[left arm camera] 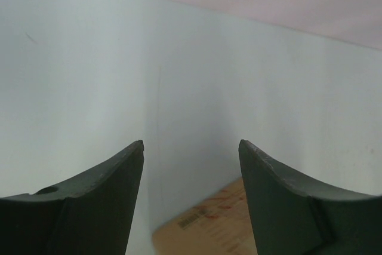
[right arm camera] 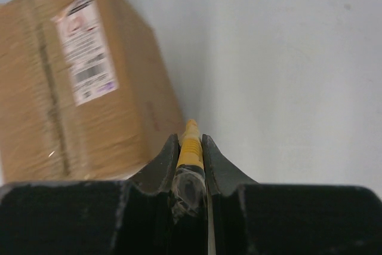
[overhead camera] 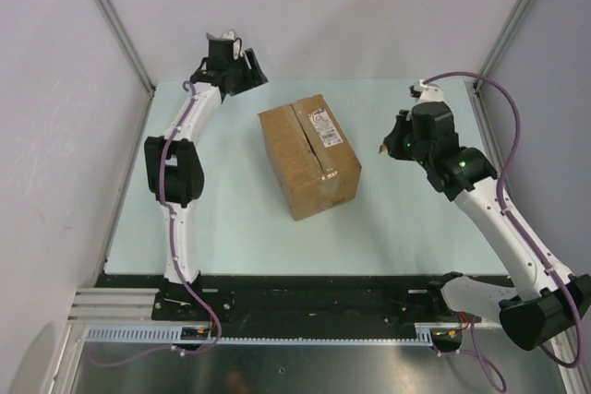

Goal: Unpack the express box

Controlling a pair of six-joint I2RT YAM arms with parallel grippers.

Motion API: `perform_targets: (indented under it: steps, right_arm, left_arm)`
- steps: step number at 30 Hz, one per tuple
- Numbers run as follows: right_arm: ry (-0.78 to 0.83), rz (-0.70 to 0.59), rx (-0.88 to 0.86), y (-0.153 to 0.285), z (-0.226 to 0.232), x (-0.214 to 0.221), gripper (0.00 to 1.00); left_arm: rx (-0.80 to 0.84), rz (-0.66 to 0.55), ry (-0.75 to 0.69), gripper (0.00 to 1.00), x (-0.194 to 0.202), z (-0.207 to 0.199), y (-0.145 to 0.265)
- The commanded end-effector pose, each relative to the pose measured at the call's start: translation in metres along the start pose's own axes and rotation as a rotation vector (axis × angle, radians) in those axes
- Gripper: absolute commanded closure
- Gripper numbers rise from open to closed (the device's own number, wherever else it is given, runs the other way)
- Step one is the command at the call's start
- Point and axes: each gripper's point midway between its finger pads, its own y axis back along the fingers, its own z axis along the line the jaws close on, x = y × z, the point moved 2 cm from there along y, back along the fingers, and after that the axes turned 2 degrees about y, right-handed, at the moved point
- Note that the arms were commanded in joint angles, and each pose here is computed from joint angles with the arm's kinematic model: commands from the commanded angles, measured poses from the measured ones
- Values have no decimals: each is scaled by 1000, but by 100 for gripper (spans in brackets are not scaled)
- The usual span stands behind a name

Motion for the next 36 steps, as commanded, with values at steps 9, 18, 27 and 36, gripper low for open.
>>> perform_targets:
  steps: [9, 18, 27, 36]
  right_arm:
    - [286, 382, -206, -4, 64, 103, 100]
    - [244, 323, -98, -21, 58, 88, 100]
    - [155, 23, -159, 9, 58, 13, 100]
    - [236, 307, -208, 21, 53, 73, 100]
  left_arm:
    - [167, 222, -53, 40, 64, 6, -17]
    - [100, 325, -51, 47, 111, 29, -10]
    - [81, 333, -66, 49, 118, 37, -7]
    - [38, 370, -64, 54, 136, 50, -1]
